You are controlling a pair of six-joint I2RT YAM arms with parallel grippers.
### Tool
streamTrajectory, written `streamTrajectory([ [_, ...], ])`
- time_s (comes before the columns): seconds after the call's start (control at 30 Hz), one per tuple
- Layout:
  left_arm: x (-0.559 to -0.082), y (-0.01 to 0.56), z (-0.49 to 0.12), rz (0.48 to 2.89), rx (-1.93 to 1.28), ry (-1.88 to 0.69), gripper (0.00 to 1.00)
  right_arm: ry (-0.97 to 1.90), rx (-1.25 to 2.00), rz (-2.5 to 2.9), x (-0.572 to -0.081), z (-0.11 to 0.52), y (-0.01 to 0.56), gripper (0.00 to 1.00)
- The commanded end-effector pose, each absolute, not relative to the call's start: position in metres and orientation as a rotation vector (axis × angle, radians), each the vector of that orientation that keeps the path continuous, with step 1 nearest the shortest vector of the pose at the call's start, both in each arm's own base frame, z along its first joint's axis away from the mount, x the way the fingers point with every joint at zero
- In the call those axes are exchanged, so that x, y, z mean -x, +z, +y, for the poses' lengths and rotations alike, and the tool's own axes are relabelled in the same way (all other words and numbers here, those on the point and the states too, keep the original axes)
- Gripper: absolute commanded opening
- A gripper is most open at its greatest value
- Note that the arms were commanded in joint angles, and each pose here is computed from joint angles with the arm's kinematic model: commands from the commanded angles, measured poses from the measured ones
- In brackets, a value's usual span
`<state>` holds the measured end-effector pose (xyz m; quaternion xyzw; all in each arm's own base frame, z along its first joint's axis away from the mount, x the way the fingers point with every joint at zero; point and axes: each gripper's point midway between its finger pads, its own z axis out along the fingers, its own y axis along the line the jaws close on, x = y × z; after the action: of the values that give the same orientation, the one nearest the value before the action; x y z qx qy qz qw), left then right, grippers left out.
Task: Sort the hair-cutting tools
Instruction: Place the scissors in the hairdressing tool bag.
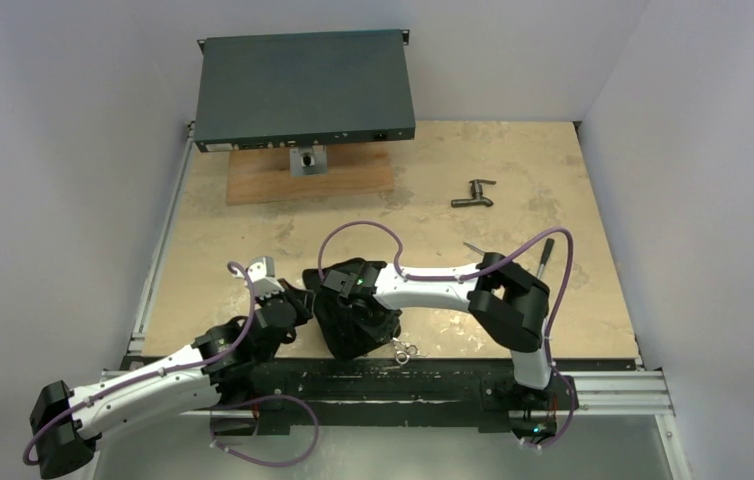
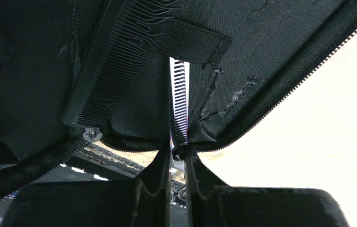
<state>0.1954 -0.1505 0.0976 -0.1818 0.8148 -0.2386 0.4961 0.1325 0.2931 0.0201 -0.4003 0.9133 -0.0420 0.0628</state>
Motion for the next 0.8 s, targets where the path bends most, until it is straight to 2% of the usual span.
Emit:
streamTrajectory([
  [0.0,-0.195,0.104,-0.159,1.952,0.462,-0.650,0.00,-0.194,1.158,2.715,-0.153,0.293,0.020,0.00],
  [0.77,-0.192,0.092,-0.165,1.978,0.445,-0.652,0.00,-0.013,0.934,2.648,-0.182,0.346,0.046,0.00],
])
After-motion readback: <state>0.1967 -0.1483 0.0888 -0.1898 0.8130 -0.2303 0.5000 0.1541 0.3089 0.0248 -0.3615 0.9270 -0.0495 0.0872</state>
